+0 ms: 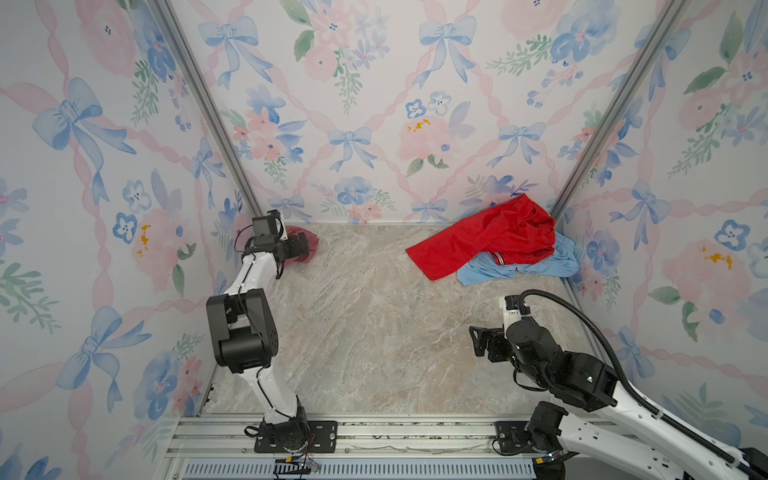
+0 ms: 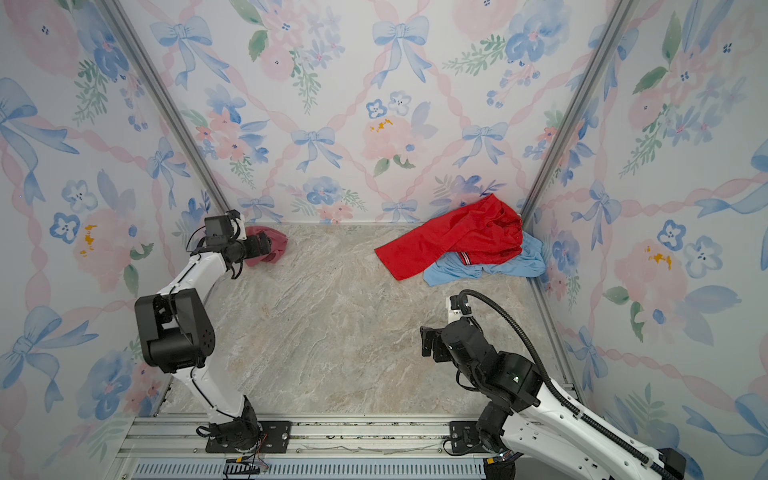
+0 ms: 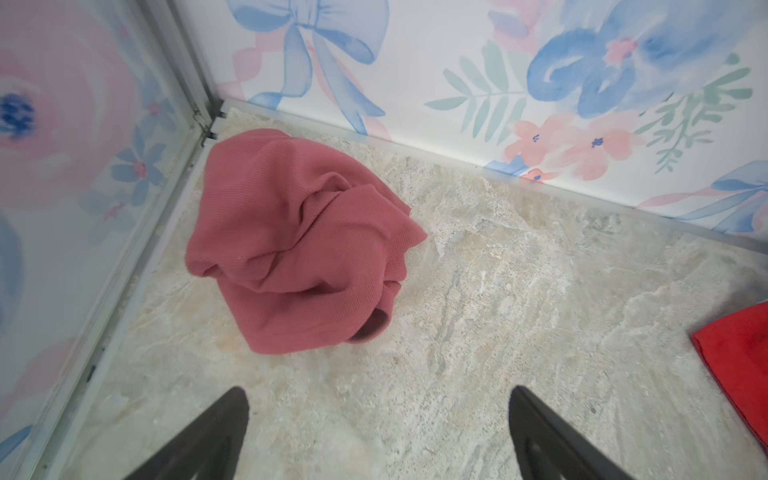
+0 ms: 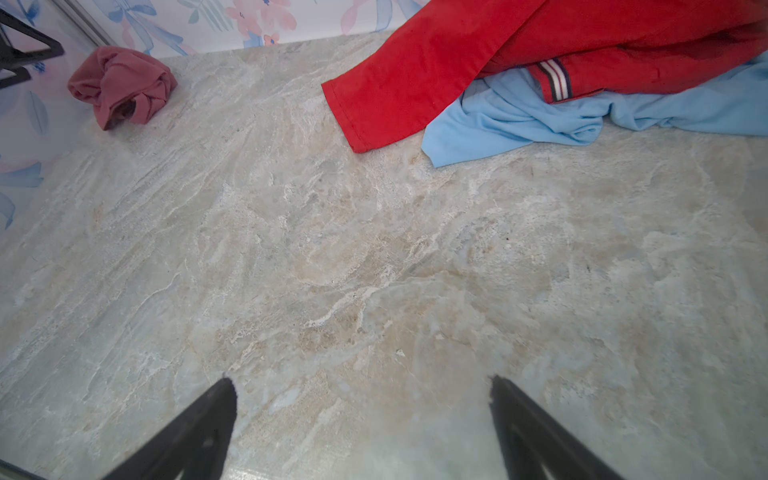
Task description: Pick out a specific cloth from the pile
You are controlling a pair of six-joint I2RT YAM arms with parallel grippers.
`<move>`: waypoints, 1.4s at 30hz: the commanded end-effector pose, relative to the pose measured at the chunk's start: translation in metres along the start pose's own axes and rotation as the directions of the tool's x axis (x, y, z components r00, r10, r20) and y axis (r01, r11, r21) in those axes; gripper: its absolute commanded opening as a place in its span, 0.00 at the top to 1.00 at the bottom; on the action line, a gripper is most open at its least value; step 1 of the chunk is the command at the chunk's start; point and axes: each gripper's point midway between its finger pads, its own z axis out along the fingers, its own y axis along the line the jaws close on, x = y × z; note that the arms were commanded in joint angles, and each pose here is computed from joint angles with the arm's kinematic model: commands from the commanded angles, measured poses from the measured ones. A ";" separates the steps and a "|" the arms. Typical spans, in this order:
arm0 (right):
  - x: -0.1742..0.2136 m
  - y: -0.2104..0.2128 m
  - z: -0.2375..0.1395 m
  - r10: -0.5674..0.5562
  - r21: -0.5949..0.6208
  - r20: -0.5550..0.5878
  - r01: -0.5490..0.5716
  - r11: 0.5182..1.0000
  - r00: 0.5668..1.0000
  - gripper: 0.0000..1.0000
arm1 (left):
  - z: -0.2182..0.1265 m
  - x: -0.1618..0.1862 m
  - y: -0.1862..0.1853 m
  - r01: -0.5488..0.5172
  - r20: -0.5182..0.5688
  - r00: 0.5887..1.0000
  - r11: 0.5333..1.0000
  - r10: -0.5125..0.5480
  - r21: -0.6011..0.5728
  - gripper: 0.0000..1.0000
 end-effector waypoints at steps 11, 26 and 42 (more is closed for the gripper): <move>-0.014 0.011 0.044 -0.059 -0.041 0.033 0.060 0.997 0.998 0.03 | -0.163 0.152 0.023 0.078 0.468 0.879 0.939 0.093 -0.334 0.02; -0.022 -0.137 -0.008 -0.284 0.528 0.262 0.109 0.842 0.922 0.03 | -0.089 0.125 -0.026 -0.153 0.482 0.837 0.957 0.258 -0.245 0.02; 0.001 -0.189 0.030 -0.125 0.498 0.546 -0.201 0.844 0.828 0.03 | -0.070 0.137 -0.028 -0.189 0.489 0.827 0.956 0.278 -0.224 0.02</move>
